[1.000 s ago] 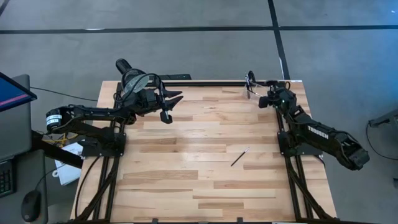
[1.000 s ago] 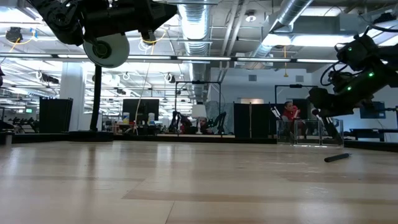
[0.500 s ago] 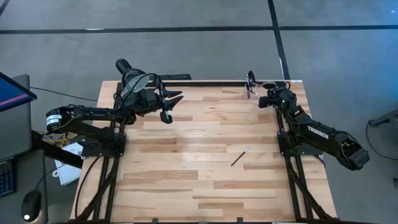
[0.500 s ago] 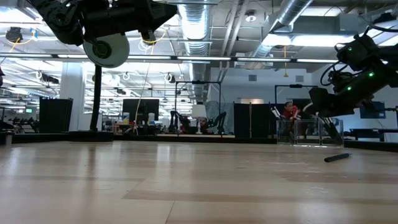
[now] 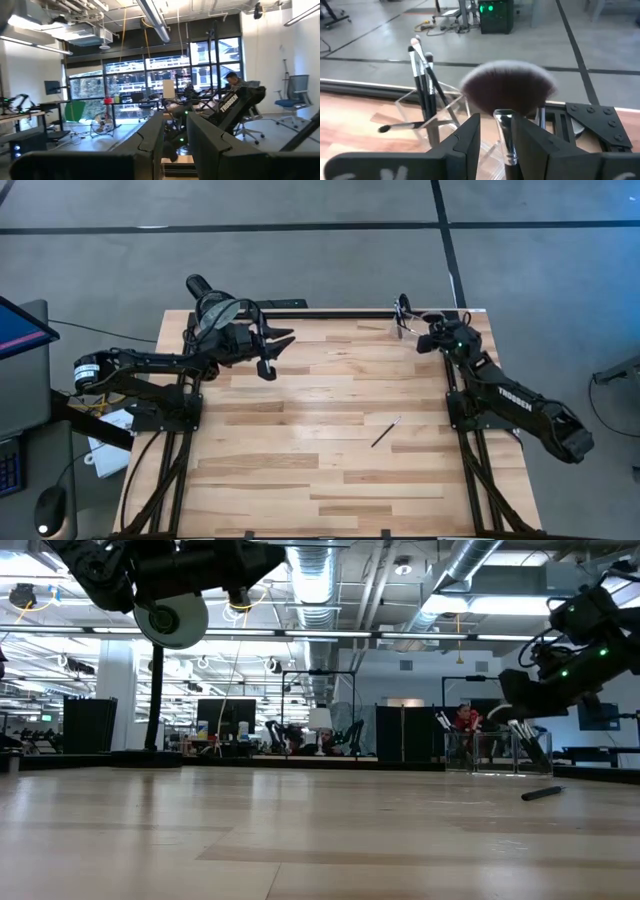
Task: Sort items
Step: Put the liner brush into the transparent organizer
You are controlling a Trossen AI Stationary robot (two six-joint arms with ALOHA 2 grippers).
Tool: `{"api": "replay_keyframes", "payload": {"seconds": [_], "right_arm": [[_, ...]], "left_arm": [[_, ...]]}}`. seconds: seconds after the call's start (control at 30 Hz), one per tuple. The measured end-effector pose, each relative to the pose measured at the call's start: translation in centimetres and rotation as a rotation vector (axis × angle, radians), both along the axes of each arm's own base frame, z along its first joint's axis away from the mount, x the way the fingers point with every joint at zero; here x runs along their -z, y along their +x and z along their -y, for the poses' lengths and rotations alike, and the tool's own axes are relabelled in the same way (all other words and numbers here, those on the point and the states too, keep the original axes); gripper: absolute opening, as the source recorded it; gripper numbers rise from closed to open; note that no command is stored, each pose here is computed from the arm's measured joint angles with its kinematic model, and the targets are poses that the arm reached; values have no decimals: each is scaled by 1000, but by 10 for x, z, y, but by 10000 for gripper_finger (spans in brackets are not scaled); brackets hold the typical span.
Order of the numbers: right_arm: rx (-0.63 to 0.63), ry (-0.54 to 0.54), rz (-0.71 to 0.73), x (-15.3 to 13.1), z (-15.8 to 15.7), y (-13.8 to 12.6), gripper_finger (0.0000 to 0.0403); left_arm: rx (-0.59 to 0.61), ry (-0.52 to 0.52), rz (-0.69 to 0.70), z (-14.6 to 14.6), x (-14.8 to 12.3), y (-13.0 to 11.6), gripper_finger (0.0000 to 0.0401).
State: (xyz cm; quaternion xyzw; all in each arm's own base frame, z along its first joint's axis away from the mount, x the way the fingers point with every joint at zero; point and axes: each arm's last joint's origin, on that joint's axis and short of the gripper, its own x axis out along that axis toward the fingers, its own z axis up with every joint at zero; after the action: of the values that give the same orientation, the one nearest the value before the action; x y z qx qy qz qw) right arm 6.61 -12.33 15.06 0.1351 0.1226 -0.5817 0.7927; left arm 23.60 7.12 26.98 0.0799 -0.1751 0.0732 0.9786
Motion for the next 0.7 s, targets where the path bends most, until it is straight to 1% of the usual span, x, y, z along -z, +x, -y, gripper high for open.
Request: {"api": "replay_keyframes", "payload": {"seconds": [0.17, 0.37, 0.53, 0.7], "right_arm": [[-54, -6, 3, -17, -6, 5, 102], [-140, 18, -9, -32, -14, 15, 102], [-171, 18, 3, -39, -19, 22, 102], [-193, 49, -20, -41, -26, 28, 102]], "left_arm": [[35, -6, -19, 6, -4, 5, 83], [68, -7, -114, 15, -11, 18, 83], [64, -13, -130, 17, -12, 20, 83], [64, -14, -133, 17, -12, 20, 83]]}}
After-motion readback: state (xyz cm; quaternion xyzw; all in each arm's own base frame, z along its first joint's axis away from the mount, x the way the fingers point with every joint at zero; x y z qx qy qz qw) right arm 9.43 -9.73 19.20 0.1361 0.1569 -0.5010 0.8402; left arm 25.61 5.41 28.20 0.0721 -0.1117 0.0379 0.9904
